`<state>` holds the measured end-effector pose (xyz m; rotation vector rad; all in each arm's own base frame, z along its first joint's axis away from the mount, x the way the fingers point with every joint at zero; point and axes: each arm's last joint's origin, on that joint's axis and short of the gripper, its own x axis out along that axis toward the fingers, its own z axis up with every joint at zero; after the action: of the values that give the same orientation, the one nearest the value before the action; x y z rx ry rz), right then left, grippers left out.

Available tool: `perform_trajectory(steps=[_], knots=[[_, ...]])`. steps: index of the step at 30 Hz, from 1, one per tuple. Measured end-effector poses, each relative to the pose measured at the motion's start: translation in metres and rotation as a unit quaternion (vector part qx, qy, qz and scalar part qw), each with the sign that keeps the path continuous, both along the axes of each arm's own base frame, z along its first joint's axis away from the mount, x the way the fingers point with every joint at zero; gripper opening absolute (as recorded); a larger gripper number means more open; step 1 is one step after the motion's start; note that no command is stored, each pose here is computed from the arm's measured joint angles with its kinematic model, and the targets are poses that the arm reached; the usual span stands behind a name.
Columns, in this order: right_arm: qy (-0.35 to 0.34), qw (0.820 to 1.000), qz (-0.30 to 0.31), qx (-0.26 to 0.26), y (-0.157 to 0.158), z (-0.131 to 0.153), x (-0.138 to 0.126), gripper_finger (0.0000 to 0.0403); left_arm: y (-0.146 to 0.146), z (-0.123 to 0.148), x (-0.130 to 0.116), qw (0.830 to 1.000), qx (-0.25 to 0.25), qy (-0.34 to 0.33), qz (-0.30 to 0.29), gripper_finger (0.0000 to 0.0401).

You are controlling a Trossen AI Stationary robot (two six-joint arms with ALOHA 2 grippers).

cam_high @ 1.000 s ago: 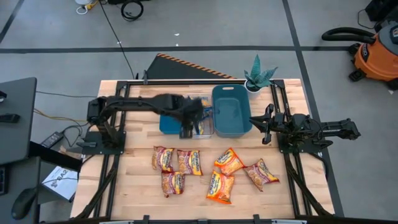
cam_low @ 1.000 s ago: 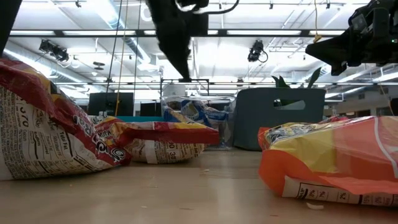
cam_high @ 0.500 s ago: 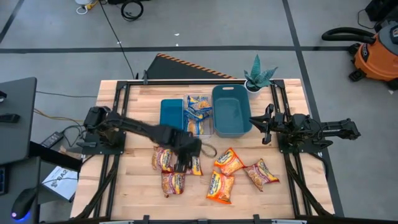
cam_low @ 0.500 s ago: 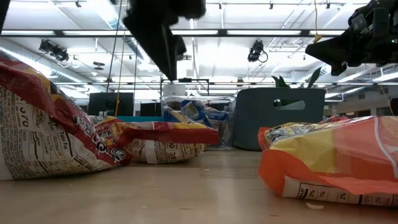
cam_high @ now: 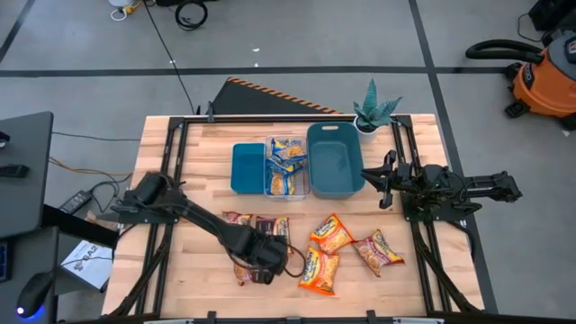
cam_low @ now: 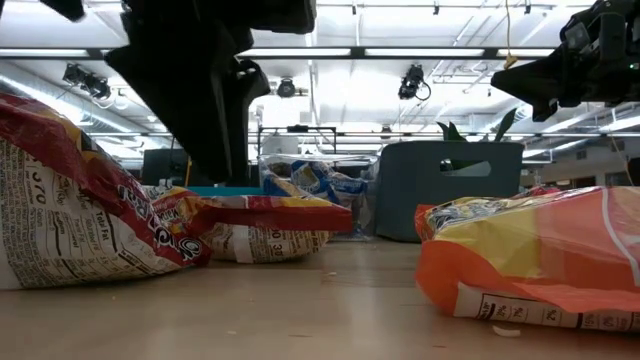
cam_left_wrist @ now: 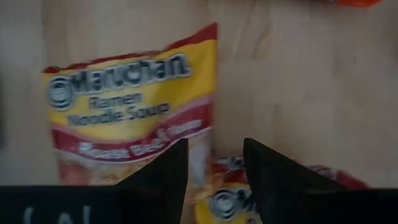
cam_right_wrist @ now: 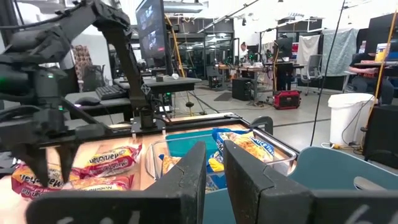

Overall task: Sort Maruchan noodles
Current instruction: Put the right red noodle into the green bin

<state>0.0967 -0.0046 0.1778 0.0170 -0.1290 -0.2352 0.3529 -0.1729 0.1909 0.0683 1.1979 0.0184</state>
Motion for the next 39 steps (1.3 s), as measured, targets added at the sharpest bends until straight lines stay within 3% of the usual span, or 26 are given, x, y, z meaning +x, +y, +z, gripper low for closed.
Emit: perform_trajectory(steps=[4,12,16,19,22,31,36,39], knots=[[0.0,1.0,0.0,0.0,0.0,0.0,0.0,0.0061,-0.004,-0.003,0.004,1.0,-0.004,-0.008,0.02,0.016],[0.0,1.0,0.0,0.0,0.0,0.0,0.0,0.0061,-0.002,-0.023,0.005,0.999,0.046,0.016,0.021,0.0156],[0.0,1.0,0.0,0.0,0.0,0.0,0.0,0.0061,0.001,-0.025,0.005,0.998,0.059,0.022,0.014,0.012],[0.0,1.0,0.0,0.0,0.0,0.0,0.0,0.0061,0.004,-0.021,0.008,0.998,0.055,0.022,0.019,0.0064],[-0.001,1.0,0.0,0.0,0.0,0.0,0.0,0.0061,0.009,-0.001,0.02,0.999,0.037,0.008,0.014,0.0013],[0.0,1.0,0.0,0.0,0.0,0.0,0.0,0.0061,0.045,0.099,0.054,0.998,0.014,-0.058,-0.011,0.0008],[0.0,1.0,0.0,0.0,0.0,0.0,0.0,0.0061,0.084,0.154,0.065,0.988,0.082,-0.132,-0.016,0.0007],[0.0,1.0,0.0,0.0,0.0,0.0,0.0,0.0061,0.112,0.171,0.074,0.975,0.135,-0.175,-0.012,0.0006]])
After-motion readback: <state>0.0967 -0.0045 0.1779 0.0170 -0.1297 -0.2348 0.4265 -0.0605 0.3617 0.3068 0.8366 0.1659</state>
